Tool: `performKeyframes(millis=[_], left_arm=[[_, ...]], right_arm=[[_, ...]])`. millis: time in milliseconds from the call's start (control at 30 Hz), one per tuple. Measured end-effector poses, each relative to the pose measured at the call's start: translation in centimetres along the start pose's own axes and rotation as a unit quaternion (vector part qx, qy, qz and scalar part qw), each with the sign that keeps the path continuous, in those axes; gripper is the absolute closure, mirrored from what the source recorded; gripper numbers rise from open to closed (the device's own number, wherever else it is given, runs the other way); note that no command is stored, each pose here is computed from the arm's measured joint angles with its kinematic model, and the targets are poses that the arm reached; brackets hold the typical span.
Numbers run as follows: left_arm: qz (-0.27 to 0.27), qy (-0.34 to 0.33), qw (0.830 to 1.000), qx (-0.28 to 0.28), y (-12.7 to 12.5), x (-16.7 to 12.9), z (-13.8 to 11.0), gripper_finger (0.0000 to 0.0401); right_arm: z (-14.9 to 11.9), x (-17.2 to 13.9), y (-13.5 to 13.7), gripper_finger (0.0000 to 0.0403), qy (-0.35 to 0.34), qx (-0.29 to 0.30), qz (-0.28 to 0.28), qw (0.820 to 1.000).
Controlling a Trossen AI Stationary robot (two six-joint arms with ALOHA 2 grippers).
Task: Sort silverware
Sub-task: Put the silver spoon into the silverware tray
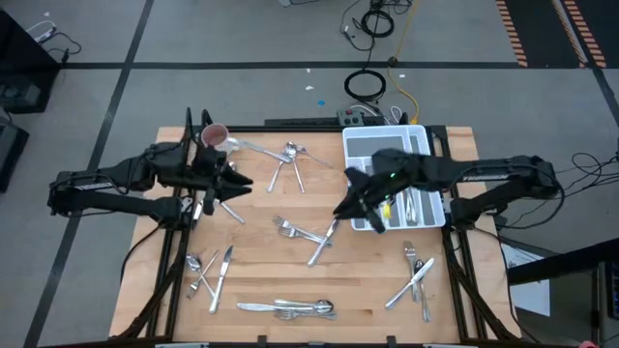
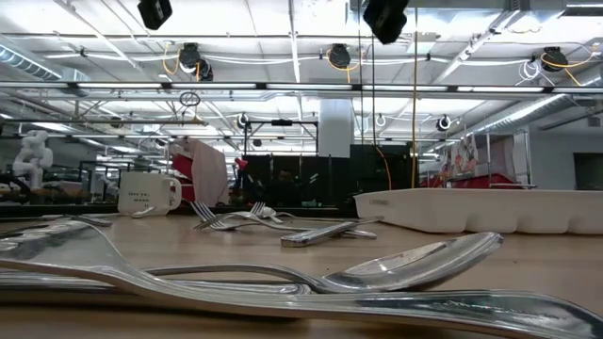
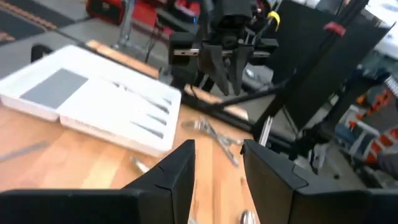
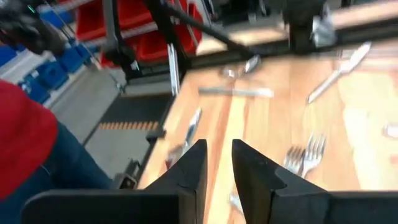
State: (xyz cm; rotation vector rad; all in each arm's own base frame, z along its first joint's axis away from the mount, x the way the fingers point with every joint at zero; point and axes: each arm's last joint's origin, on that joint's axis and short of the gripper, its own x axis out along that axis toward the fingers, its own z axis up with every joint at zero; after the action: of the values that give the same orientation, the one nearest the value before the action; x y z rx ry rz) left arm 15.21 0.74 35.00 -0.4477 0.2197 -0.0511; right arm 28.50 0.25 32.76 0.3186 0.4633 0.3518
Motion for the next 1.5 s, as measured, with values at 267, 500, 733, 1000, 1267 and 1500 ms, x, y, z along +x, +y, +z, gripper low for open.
performKeyframes(millis=[267,500,733,1000,1267,1500], left_arm=[[0.048,0.116,0.992,-0.007,0.3,0.7,-2.5,0.0260],[0.028,0.147,0.989,0.012,-0.6,1.4,-3.3,0.0260],[0.030,0.154,0.987,0.024,-1.0,1.5,-3.7,0.0260],[0.053,0.152,0.986,0.039,-1.2,1.7,-3.9,0.0260],[0.001,0.223,0.975,0.004,-2.8,4.4,-7.3,0.0260],[0.021,0.209,0.977,-0.026,-4.3,6.4,-9.2,0.0260]], right_arm=[[-3.6,2.9,0.9,0.0294,0.139,0.075,-0.028,0.987],[-6.5,3.8,4.1,0.0272,0.236,0.095,-0.070,0.965],[-9.6,3.6,8.1,0.0271,0.321,0.110,-0.107,0.935],[-11.7,5.6,10.8,0.0270,0.305,0.080,-0.142,0.938],[-12.6,7.8,10.6,0.0270,0.300,0.088,-0.144,0.939],[-13.2,10.4,9.9,0.0270,0.258,0.182,-0.169,0.934]])
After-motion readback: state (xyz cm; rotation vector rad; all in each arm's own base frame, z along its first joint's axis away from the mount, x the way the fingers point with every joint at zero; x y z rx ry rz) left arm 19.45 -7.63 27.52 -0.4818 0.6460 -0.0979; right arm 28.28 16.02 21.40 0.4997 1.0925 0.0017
